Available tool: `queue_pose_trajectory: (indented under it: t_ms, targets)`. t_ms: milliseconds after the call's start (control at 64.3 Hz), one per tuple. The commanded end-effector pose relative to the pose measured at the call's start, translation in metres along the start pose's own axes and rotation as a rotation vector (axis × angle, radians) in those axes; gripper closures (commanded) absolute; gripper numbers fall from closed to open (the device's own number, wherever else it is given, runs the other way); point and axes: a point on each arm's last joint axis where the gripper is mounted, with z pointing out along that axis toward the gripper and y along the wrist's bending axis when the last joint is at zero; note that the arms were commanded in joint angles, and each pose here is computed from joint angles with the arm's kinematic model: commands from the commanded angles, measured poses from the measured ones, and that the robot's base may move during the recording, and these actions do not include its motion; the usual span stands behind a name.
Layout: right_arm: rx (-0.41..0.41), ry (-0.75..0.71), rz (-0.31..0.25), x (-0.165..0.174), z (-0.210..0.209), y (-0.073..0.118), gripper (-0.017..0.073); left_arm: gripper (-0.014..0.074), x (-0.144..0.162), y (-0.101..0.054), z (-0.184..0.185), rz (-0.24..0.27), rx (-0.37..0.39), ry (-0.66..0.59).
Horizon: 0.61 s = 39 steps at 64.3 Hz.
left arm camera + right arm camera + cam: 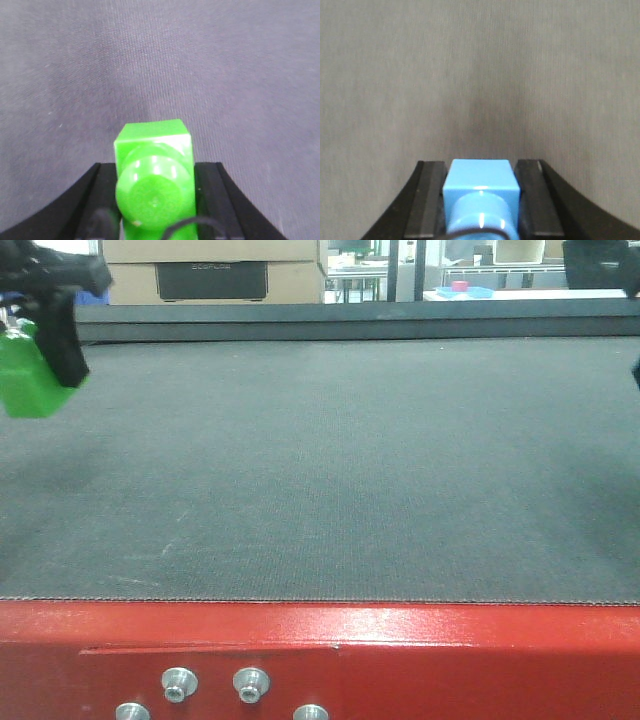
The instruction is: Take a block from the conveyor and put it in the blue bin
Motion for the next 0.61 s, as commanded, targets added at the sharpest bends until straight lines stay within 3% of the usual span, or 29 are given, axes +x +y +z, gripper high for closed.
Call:
queue_pose_trajectory:
  t_ms: [0,202,342,591]
  targets:
    - [0.005,-0.049,-0.014,0.013,-0.010,-0.004,0.0721,0.0704,0.010,-0.001,-0.020,-0.006,0.012,-0.063]
    - [-0.012,-0.202,-0.012,0.021,-0.056,-0.006,0.0721,0.0704,0.030,0.004,-0.066,-0.007,0.007,-0.149]
    - [-0.021,-0.322,-0.052,0.026,-0.088,-0.007,0.0721,0.0704,0.041,0.008,-0.109,-0.012,0.008,-0.276]
    - [-0.026,-0.398,-0.046,0.018,-0.134,-0.007,0.0721,0.0704,0.066,0.013,-0.167,-0.025,0.017,-0.456]
